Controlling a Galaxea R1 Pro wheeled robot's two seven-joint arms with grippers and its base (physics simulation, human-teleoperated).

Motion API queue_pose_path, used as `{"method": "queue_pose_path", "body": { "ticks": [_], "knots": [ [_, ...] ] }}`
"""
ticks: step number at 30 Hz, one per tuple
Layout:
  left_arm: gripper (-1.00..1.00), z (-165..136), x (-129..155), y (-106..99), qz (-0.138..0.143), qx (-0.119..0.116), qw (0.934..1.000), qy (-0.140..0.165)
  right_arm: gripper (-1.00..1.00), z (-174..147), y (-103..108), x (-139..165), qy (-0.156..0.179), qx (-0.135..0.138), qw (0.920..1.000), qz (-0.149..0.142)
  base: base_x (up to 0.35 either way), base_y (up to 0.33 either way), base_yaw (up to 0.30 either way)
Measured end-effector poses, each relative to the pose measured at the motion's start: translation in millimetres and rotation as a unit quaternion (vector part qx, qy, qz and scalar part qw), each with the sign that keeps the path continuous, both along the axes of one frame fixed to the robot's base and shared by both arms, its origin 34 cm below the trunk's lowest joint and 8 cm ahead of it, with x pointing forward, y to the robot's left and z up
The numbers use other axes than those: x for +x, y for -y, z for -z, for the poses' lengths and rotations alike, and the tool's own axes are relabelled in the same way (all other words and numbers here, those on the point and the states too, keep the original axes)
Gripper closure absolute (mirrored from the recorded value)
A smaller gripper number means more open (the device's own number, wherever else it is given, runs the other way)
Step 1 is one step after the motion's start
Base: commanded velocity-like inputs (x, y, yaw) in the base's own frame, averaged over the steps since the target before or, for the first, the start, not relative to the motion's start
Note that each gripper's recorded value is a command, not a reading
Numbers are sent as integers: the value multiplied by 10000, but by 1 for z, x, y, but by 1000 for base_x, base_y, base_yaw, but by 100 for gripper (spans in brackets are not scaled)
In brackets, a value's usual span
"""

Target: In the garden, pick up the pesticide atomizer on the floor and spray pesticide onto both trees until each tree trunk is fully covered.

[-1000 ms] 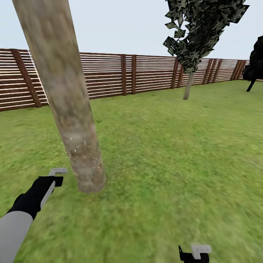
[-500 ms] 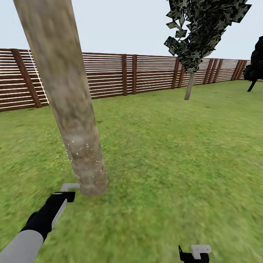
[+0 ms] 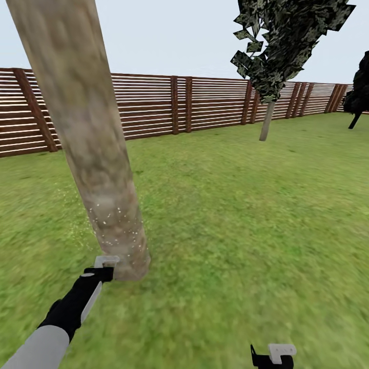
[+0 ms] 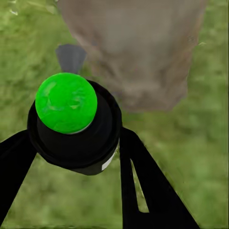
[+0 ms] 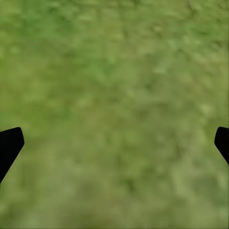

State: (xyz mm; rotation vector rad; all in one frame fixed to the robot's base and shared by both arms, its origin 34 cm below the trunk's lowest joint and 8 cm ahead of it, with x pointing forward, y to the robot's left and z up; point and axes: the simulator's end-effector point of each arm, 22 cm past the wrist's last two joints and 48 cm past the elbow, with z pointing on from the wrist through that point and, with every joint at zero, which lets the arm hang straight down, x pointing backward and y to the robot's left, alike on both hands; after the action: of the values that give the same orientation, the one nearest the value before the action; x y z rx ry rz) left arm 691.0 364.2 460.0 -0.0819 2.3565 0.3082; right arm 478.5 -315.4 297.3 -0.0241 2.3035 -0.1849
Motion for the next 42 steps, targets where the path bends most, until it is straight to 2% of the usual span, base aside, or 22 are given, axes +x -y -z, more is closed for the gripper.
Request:
{"method": "queue_pose_path", "body": {
  "ticks": [1,2,3,6,7,10,12,13,16,18,19,22,24,25,28,35,38,42],
  "knots": [
    [100,7,-10,-15,-59,85,9999,-80,-100,0,0,0,-1,0,10000,-1,2,0,0],
    [100,12,-16,-13,-54,58,9999,-120,-100,0,0,0,0,0,10000,2,1,0,0],
    [100,16,-18,-5,-27,0,9999,-140,-100,0,0,0,0,0,10000,2,0,0,0],
    [100,23,-17,43,143,-287,9994,-159,-100,0,0,0,0,0,10000,3,0,0,0],
    [100,23,-17,43,138,-272,9994,-167,-100,0,0,0,0,0,10000,2,0,0,0],
    [100,26,-28,-14,-62,73,9995,-303,-100,0,0,0,2,0,10000,0,0,0,0],
    [100,23,-30,-36,-135,206,9992,-309,-100,0,0,0,1,0,10000,1,0,0,0],
    [100,23,-30,-39,-151,214,9992,-303,-100,0,0,0,1,0,10000,1,0,0,0],
    [100,25,-29,-23,-93,113,9995,-291,-100,0,0,0,0,0,10000,3,0,0,0],
    [100,29,-23,21,53,-147,9996,-255,-100,0,0,0,0,0,10000,4,0,0,0],
    [100,27,-22,25,72,-148,9996,-233,-100,0,0,0,2,0,10000,2,0,0,0],
    [100,25,-21,22,-31,-153,9997,-196,-100,0,0,0,-1,0,10000,1,-199,49,0],
    [100,19,-25,2,-393,242,9988,-180,-100,0,0,0,1,0,10000,1,-331,77,0],
    [100,19,-25,1,-441,272,9985,-175,-100,0,0,0,0,1,10000,1,-335,31,0],
    [100,17,-22,20,-418,201,9988,-140,-100,0,0,0,1,0,10000,2,-248,-33,0],
    [100,-4,-7,25,-391,159,9990,125,-100,0,0,0,1,0,10000,1,60,-249,0],
    [100,-32,9,26,-388,138,9981,458,-100,0,0,0,1,0,10000,1,-21,-268,0],
    [100,-62,20,28,-361,141,9972,645,-100,0,0,0,2,0,10000,1,-3,-252,0]
  ]
}}
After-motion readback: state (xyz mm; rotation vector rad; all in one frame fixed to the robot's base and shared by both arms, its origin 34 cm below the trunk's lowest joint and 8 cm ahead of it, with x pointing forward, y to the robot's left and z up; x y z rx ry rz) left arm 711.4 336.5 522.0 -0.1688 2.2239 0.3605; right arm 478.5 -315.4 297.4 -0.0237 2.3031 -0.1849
